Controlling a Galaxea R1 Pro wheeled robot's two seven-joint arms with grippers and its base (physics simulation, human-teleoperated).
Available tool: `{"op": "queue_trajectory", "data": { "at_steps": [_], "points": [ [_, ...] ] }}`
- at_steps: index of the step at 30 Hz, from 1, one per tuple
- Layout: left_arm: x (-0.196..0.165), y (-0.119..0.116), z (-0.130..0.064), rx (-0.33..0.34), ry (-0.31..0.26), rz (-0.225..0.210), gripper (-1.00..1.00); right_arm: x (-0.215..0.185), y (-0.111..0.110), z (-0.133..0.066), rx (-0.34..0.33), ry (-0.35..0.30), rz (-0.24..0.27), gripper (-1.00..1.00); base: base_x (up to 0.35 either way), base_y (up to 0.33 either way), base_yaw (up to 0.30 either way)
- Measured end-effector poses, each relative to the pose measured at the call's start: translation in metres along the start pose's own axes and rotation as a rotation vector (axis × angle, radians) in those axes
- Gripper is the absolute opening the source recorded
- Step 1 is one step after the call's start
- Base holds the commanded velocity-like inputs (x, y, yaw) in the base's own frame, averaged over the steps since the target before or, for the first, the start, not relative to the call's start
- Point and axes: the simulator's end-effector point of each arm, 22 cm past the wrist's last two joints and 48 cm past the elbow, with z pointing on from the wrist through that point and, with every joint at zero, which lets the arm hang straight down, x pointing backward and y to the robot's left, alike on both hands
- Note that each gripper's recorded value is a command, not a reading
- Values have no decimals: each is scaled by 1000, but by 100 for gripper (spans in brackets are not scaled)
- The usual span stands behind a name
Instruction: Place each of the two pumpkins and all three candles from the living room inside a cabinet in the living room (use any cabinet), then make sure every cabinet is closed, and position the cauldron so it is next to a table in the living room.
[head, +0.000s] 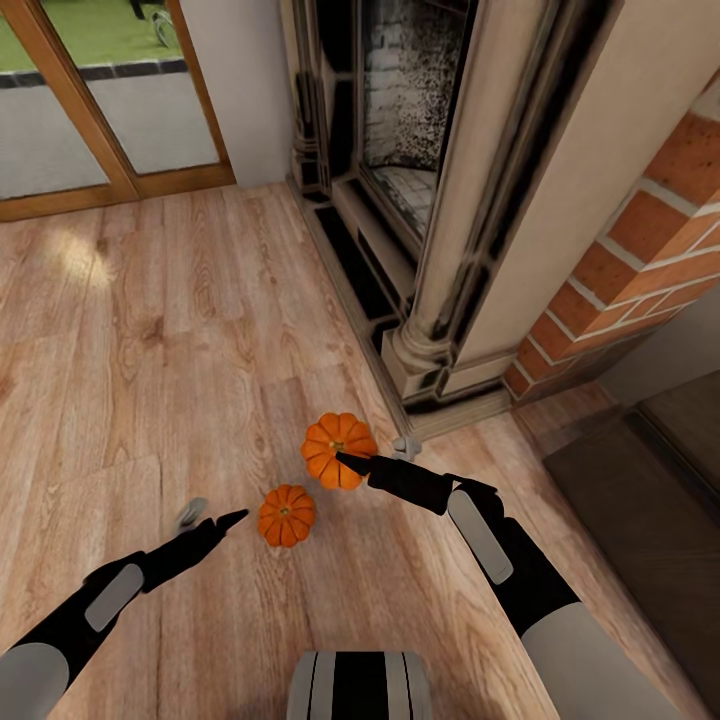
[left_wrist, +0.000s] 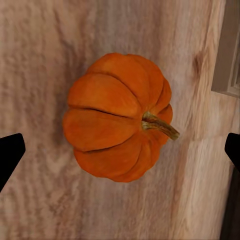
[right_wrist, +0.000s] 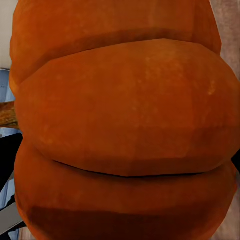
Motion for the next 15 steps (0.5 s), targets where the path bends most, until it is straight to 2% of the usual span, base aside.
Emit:
{"op": "queue_trajectory", "data": {
  "at_steps": [4,8,15],
  "points": [
    [2,-3,2,5,1,-1,100,0,0,0,0,0,0,-100,78,-20,0],
    [4,-4,4,5,4,-2,100,0,0,0,0,0,0,-100,124,-166,0],
    [7,-1,5,-9,7,-2,100,0,0,0,1,0,0,-100,16,-41,0]
  ]
}}
